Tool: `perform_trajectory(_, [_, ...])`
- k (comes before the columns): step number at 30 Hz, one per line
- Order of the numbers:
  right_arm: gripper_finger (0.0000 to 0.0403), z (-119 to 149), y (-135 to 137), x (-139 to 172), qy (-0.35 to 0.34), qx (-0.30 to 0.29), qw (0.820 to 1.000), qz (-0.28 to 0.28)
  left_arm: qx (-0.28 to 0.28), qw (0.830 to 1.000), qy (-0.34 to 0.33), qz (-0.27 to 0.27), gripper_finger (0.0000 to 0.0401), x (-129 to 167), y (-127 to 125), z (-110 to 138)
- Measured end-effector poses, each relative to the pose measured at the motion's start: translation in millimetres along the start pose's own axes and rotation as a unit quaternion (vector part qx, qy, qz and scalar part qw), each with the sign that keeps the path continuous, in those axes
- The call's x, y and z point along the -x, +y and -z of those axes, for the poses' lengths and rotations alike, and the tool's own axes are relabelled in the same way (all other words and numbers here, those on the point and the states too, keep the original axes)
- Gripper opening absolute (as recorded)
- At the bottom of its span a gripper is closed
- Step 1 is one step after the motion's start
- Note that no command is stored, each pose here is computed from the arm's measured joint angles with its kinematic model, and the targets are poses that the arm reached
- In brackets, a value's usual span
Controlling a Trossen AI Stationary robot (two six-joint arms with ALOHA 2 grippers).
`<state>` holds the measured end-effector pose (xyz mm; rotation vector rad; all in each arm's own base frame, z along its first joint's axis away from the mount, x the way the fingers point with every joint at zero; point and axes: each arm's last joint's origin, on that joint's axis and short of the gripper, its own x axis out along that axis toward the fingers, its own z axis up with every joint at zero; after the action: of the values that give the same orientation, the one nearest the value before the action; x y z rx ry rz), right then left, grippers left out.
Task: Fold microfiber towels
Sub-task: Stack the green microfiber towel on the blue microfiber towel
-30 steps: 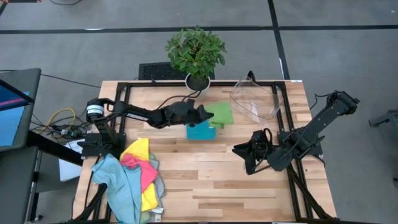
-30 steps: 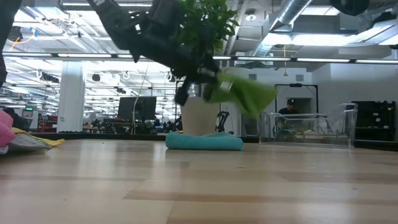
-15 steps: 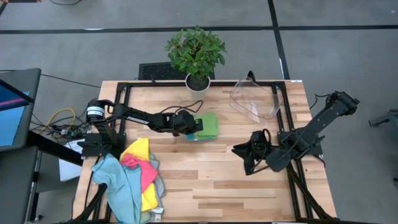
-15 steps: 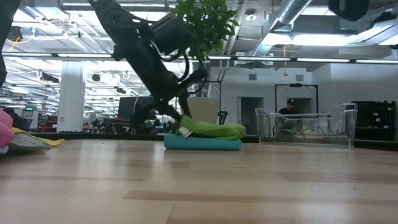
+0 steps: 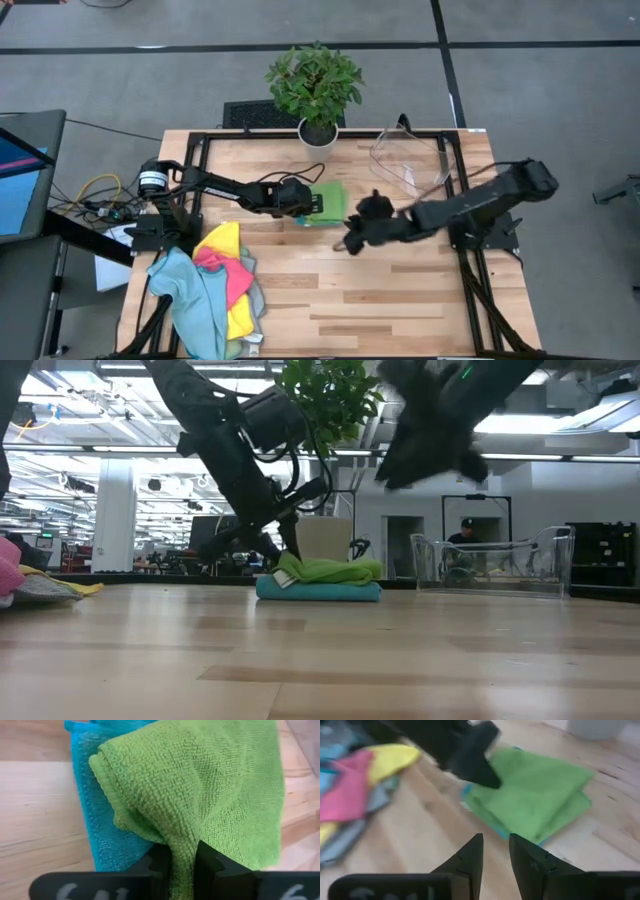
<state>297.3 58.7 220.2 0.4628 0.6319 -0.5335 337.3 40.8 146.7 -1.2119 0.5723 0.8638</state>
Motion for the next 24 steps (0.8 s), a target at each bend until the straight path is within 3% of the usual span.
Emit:
perform_trajectory(5, [0.0120, -3.2, -6.7, -43.4, 0.025, 0.021, 0.999, -0.021, -0.004, 1.000, 0.009, -0.005, 0.0037, 0.1, 1.1, 0.7])
perform_trajectory(13, [0.0121, 14.9, -28.1, -101.6, 0.080, 0.020, 0.996, 0.018, -0.032, 0.999, 0.016, -0.007, 0.0037, 0.1, 1.8, 1.2])
perform_trajectory(18, [0.0121, 24.1, -33.9, -118.0, 0.117, 0.016, 0.993, 0.008, -0.066, 0.997, 0.045, 0.000, 0.0038, 2.4, 1.7, -0.8])
perform_trajectory(24, [0.0120, 25.5, -32.8, -120.5, 0.111, 0.020, 0.994, 0.005, -0.087, 0.994, 0.058, -0.007, 0.0038, 6.4, 3.7, -5.1])
